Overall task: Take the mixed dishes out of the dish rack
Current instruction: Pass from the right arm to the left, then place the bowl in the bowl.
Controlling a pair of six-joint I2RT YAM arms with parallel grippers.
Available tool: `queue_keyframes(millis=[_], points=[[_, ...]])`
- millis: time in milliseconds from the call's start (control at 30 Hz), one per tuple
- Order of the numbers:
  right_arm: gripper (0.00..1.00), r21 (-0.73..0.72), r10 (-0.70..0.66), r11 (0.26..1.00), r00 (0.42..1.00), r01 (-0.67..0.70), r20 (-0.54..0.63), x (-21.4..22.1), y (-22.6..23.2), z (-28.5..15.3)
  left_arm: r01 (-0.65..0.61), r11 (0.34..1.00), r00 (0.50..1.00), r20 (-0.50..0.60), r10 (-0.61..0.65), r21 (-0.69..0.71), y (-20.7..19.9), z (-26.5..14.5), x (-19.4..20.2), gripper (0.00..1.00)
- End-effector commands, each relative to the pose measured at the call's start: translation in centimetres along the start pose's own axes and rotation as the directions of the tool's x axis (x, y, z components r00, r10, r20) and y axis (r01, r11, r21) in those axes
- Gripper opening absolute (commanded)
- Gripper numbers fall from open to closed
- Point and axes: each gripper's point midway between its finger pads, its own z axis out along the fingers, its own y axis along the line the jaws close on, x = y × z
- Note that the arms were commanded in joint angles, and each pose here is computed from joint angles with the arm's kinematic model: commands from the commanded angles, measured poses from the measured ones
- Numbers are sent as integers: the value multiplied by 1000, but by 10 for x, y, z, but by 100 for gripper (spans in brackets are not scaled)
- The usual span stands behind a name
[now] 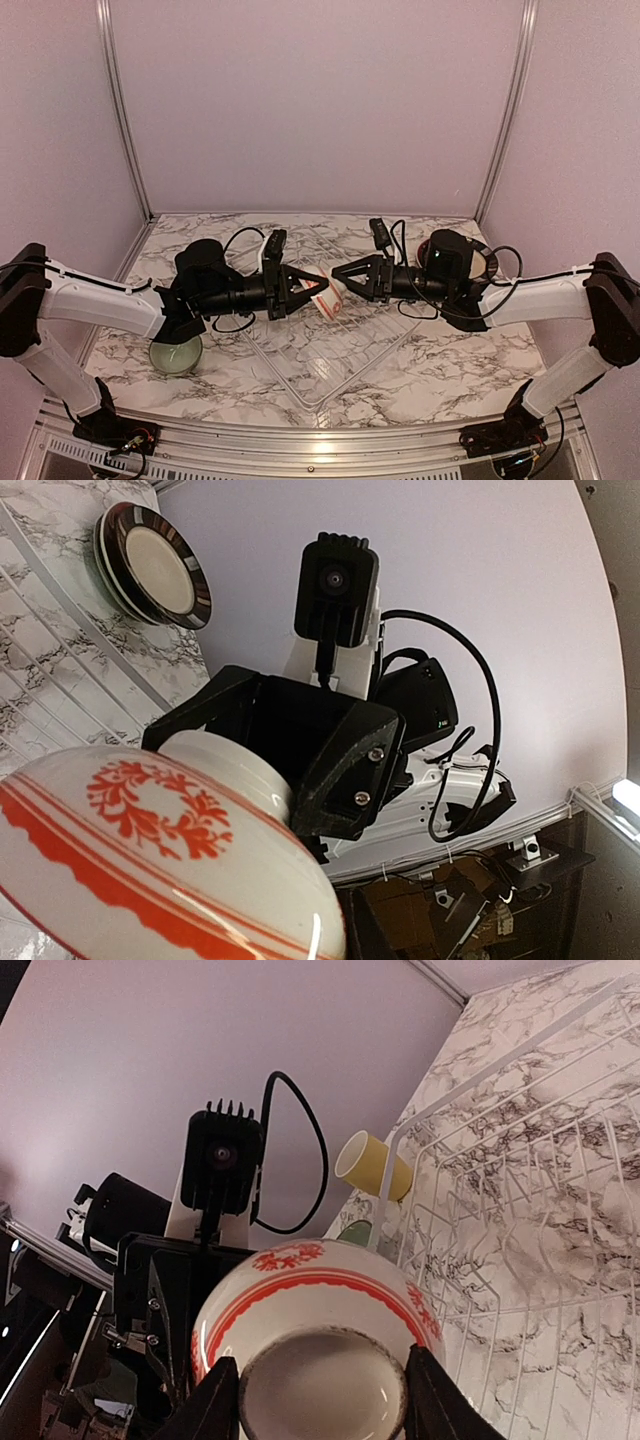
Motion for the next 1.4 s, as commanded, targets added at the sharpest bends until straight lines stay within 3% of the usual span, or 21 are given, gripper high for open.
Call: queue_keyframes(millis=[0,233,533,733,833,1033,1267,1367], points=[[27,-55,-39,998,999,40,22,-7,15,0,-24,1000,1000,-8,24,13,-3,1,2,7],[36,-51,-42,998,999,43,19,-7,14,0,-83,995,996,-23,82,-59,-2,-4,1,1],[76,-35,-62,997,998,63,21,-9,14,-1,-260,934,965,-21,263,-243,-14,-27,-20,0],[80,10,-80,997,997,80,19,-10,9,-1,-337,845,934,-35,355,-416,-13,-62,-33,0],[80,26,-82,996,996,82,17,-11,6,-1,-367,764,914,-54,402,-530,-11,-89,-40,0],[80,40,-74,996,997,74,8,-10,0,2,-327,483,878,-73,473,-812,5,-173,-59,0],[80,39,-65,997,998,66,-12,-9,-6,10,-238,152,918,-171,358,-959,56,-258,-34,0],[80,40,-63,997,998,63,-19,-8,-8,12,-237,99,941,-203,272,-966,77,-271,-16,0]])
